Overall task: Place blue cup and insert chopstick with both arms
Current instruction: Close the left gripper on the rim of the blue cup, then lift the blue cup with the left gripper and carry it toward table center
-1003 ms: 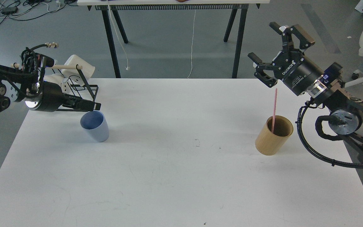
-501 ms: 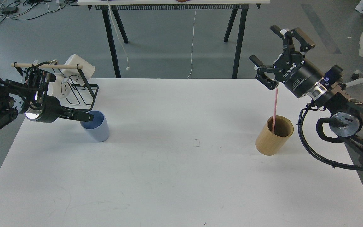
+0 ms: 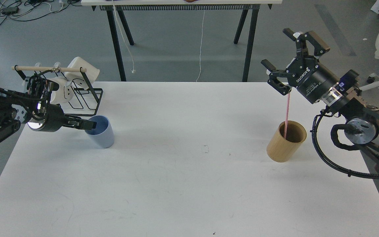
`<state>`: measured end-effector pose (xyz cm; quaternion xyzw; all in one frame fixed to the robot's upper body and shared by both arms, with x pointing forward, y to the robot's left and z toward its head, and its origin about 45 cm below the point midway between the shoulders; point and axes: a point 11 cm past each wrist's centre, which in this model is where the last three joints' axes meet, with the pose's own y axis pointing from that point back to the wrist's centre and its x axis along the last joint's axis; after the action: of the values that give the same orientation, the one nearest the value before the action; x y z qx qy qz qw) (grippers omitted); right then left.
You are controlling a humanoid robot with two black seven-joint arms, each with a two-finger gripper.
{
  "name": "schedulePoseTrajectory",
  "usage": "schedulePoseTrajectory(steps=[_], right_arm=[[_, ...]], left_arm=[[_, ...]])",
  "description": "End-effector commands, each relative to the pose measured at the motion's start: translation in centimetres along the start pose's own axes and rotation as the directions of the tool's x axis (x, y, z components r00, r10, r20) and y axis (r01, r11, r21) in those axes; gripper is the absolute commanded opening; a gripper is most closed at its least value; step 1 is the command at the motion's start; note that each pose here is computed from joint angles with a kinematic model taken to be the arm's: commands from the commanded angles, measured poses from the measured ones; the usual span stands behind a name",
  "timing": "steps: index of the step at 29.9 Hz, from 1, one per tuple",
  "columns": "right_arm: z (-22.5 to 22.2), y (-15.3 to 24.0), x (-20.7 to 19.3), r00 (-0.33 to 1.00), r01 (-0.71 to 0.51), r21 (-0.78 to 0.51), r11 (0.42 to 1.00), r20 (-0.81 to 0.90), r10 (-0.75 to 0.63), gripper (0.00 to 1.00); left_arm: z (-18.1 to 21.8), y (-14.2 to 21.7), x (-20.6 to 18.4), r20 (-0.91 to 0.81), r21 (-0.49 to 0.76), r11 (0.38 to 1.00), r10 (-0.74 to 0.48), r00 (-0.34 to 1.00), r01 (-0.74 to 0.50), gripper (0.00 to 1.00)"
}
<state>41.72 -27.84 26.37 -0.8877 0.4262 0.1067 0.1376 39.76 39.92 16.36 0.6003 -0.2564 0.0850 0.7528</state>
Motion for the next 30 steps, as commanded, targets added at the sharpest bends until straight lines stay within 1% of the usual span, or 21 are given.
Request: schedulePoseTrajectory(steps=[1, 4, 8, 9, 12, 14, 20, 24, 25, 28, 30], right_arm=[[0.0, 0.0, 0.0, 1.0, 0.0, 0.0, 1.0, 0.001, 0.0, 0.97], [0.0, 0.0, 0.0, 1.0, -0.001, 0.0, 1.0, 0.0, 0.001, 0.97], [-0.2, 0.3, 0.3, 1.0, -0.007, -0.002, 1.0, -0.006, 0.007, 0.97], [-0.2, 0.3, 0.3, 1.0, -0.007, -0.002, 1.0, -0.006, 0.007, 0.97], [-0.2, 0.3, 0.3, 1.0, -0.007, -0.002, 1.0, -0.006, 0.007, 0.97], [-0.2, 0.3, 0.3, 1.0, -0.007, -0.002, 1.0, -0.006, 0.007, 0.97], [-0.2, 0.3, 0.3, 1.0, -0.007, -0.002, 1.0, -0.006, 0.007, 0.97], [-0.2, 0.3, 0.3, 1.0, -0.007, -0.002, 1.0, -0.006, 0.007, 0.97], [-0.2, 0.3, 0.3, 1.0, -0.007, -0.002, 1.0, -0.006, 0.007, 0.97], [-0.4, 0.2, 0.3, 1.0, -0.008, 0.003, 1.0, -0.009, 0.008, 0.97], [-0.9, 0.4, 0.7, 1.0, -0.017, 0.009, 1.0, -0.019, 0.017, 0.97]], left_arm=[[-0.1, -0.1, -0.2, -0.002, -0.001, 1.0, 0.005, 1.0, -0.005, 0.58], [-0.1, -0.1, 0.1, 0.014, 0.0, 0.999, 0.033, 0.999, -0.033, 0.38], [0.2, -0.3, 0.3, 0.022, -0.006, 0.999, 0.045, 0.999, -0.044, 0.36], [0.3, -0.3, 0.3, 0.024, -0.007, 0.999, 0.044, 0.999, -0.043, 0.33], [0.2, -0.3, 0.3, 0.027, -0.007, 0.999, 0.047, 0.999, -0.047, 0.15], [0.2, -0.3, 0.2, 0.026, -0.007, 0.999, 0.046, 0.999, -0.046, 0.08], [0.2, -0.4, -0.2, 0.018, -0.013, 0.999, 0.043, 0.999, -0.042, 0.0], [0.3, -0.2, 0.1, 0.009, -0.021, 0.998, 0.06, 0.998, -0.06, 0.0], [0.6, -0.1, 0.3, 0.008, -0.034, 0.997, 0.072, 0.997, -0.071, 0.0], [3.2, 0.1, 1.8, -0.001, -0.126, 0.984, 0.129, 0.992, -0.128, 0.0], [4.3, 2.0, 3.1, -0.014, -0.18, 0.968, 0.175, 0.984, -0.175, 0.0]])
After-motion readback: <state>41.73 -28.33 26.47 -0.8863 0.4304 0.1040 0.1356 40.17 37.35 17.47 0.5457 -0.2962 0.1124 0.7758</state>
